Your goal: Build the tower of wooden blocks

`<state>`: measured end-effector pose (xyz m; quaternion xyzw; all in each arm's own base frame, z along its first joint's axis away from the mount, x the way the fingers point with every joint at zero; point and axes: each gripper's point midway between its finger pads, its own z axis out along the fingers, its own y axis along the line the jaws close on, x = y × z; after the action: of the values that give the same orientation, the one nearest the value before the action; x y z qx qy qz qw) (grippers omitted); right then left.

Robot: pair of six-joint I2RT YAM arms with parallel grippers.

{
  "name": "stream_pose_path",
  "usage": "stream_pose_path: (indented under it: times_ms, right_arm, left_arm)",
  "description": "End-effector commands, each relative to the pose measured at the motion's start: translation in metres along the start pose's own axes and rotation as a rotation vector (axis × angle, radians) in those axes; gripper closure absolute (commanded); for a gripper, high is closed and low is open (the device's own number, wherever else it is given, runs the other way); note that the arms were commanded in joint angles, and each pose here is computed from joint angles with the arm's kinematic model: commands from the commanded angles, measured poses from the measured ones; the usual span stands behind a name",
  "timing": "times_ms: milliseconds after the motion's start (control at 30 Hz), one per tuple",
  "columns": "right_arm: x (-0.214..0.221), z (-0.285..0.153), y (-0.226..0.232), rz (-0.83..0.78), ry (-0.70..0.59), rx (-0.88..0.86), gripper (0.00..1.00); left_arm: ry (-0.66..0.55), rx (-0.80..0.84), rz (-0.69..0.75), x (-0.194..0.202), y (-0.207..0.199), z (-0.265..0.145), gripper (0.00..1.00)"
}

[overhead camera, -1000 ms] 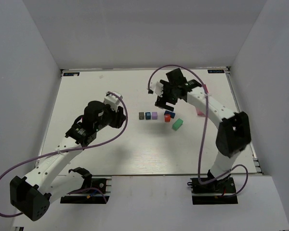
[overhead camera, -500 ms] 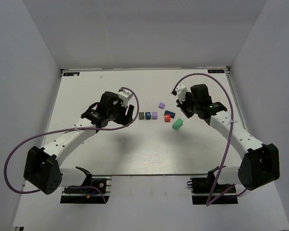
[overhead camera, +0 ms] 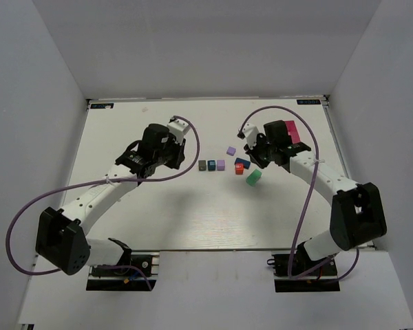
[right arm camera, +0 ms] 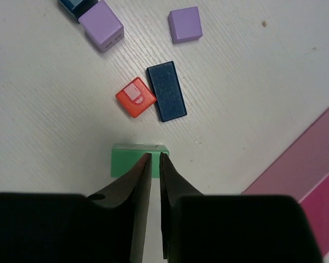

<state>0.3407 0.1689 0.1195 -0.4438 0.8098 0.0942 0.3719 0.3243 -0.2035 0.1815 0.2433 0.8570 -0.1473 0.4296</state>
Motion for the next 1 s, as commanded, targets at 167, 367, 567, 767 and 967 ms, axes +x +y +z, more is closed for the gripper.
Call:
stream_pose_path:
  times_ms: [167, 367, 567, 767, 967]
  right_arm:
    - [-0.054, 0.027, -0.026, -0.096, -0.063, -0.039, 0.67]
    - [-0.050, 0.038, 0.002, -0.238, -0.070, -0.218, 0.57]
    - [-0.036, 0.045, 0.002, -0.369, -0.039, -0.246, 0.53]
    - [-0.037, 0.062, -0.016, -0.300, 0.033, -0.188, 0.81]
    - [-0.045, 0.068, -0.029, -0.247, 0.028, -0.130, 0.55]
  left_arm:
    - [-0.130, 0.055, 0.007, -0.016, -0.010, -0.023, 0.24]
    - [-0.161, 0.105, 0.005, -0.022, -0.020, -0.033, 0.19]
    - [-0.210, 0.086, 0.008, -0.029, -0.017, -0.047, 0.17]
    - [-0.238, 0.077, 0.010, -0.035, -0.016, -0.053, 0.15]
    - [-0.238, 0.077, 0.010, -0.035, -0.016, -0.053, 0.15]
